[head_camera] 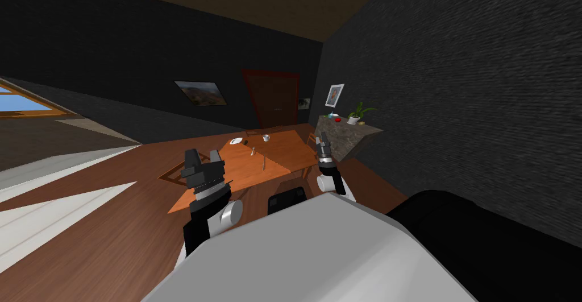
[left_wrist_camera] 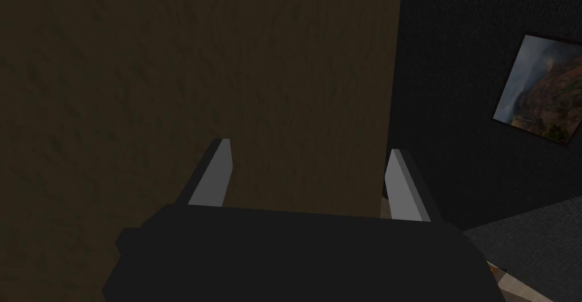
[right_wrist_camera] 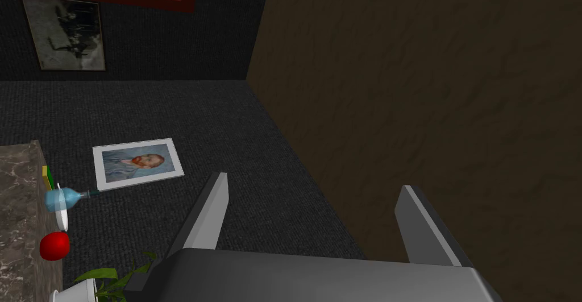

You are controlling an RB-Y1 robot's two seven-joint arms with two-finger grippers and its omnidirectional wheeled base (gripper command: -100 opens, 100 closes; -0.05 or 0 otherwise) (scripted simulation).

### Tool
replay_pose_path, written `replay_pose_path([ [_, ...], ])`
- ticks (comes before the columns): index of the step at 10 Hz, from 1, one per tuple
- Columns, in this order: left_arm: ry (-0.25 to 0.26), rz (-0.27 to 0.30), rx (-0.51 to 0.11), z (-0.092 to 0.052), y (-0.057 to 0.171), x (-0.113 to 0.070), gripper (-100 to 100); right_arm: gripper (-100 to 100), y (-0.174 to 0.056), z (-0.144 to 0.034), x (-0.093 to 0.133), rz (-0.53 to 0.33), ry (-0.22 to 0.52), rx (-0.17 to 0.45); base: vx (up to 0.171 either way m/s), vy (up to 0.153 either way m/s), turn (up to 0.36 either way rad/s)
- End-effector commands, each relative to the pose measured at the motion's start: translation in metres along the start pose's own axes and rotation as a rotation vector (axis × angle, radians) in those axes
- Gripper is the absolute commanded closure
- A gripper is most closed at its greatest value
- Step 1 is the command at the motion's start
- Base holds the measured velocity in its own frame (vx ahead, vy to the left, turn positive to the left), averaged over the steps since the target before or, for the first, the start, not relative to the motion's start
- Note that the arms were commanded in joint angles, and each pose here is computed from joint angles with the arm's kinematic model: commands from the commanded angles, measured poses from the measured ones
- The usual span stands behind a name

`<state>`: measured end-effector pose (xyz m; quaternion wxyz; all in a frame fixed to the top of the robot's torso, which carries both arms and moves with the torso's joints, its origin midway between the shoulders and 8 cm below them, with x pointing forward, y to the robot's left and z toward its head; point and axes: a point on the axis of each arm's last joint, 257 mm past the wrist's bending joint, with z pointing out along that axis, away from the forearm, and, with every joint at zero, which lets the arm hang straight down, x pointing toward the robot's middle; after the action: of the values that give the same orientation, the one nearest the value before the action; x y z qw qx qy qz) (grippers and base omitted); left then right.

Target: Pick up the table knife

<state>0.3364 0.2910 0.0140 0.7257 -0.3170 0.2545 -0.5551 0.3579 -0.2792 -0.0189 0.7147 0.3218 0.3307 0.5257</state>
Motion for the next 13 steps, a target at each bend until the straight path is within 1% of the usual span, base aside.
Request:
replay_pose_path([
  [1, 0.042, 0.032, -0.023, -0.001, 0.011, 0.004, -100, 0, 0.0, 0.0, 0.0, 0.0, 0.0, 0.0, -0.022, 0.017, -0.036],
  [4, 0.109, 0.096, -0.084, -0.005, 0.039, 0.008, -100, 0, 0.0, 0.0, 0.0, 0.0, 0.0, 0.0, -0.051, 0.03, -0.047],
  [7, 0.172, 0.181, -0.166, -0.011, 0.08, 0.008, -100, 0, 0.0, 0.0, 0.0, 0.0, 0.0, 0.0, -0.066, 0.03, -0.088],
  [10, 0.231, 0.282, -0.254, -0.014, 0.126, 0.004, -100, 0, 0.0, 0.0, 0.0, 0.0, 0.0, 0.0, -0.064, 0.046, -0.131],
  [11, 0.232, 0.283, -0.264, -0.017, 0.131, 0.003, -100, 0, 0.0, 0.0, 0.0, 0.0, 0.0, 0.0, -0.048, 0.024, -0.05],
  [12, 0.251, 0.32, -0.3, -0.019, 0.149, 0.001, -100, 0, 0.0, 0.0, 0.0, 0.0, 0.0, 0.0, -0.044, 0.003, -0.09],
  [13, 0.269, 0.356, -0.319, -0.017, 0.16, -0.001, -100, 0, 0.0, 0.0, 0.0, 0.0, 0.0, 0.0, -0.054, 0.015, -0.17],
])
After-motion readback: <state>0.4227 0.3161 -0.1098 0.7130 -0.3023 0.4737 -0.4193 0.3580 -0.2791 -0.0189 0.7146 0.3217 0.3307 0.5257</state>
